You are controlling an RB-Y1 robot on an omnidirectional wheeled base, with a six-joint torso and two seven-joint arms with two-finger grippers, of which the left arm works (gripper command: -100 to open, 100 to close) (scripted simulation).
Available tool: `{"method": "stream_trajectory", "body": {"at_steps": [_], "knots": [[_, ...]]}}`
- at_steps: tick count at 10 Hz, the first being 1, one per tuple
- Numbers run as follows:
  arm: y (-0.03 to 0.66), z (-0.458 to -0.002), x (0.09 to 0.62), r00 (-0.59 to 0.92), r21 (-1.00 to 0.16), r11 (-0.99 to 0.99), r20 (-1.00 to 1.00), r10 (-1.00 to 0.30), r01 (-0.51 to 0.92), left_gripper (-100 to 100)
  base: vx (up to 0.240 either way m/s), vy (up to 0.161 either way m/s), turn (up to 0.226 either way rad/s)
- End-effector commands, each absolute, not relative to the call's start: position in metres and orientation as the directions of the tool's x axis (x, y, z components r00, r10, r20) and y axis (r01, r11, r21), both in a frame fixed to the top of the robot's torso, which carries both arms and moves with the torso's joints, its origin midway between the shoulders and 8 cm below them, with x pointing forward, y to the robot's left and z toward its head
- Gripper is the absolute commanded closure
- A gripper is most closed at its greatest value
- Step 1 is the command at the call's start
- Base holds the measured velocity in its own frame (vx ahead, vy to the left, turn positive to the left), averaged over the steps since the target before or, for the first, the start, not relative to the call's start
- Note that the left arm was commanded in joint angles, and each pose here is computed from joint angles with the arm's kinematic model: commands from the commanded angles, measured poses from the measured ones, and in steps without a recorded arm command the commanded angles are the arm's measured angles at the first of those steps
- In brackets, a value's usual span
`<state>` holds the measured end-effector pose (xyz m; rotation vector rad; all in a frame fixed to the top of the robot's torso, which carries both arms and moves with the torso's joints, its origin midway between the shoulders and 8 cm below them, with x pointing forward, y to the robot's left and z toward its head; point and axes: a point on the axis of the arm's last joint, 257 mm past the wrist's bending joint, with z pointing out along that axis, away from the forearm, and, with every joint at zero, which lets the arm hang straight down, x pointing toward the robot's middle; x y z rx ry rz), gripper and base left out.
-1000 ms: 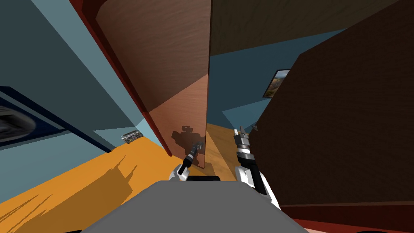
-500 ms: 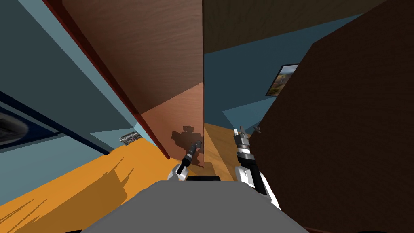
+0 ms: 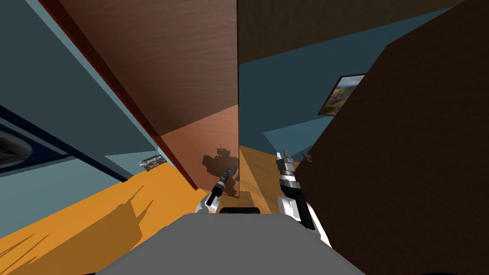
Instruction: Push the door open
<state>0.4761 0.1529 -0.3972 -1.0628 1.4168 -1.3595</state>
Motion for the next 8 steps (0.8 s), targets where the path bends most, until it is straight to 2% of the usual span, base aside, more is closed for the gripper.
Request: {"method": "stream_trajectory", "body": {"at_steps": [1,3,8], "knots": [[0.168,-0.394,0.483,-0.224,-0.999,0.044,-0.044,-0.974,0.002,100,0.116,-0.09,0.051],[0.182,-0.393,0.485,-0.193,-0.999,0.047,-0.046,-0.98,0.003,100,0.079,-0.045,0.016],[0.212,-0.392,0.489,-0.118,-0.999,0.046,-0.046,-0.992,0.003,100,0.146,-0.114,0.073]]}}
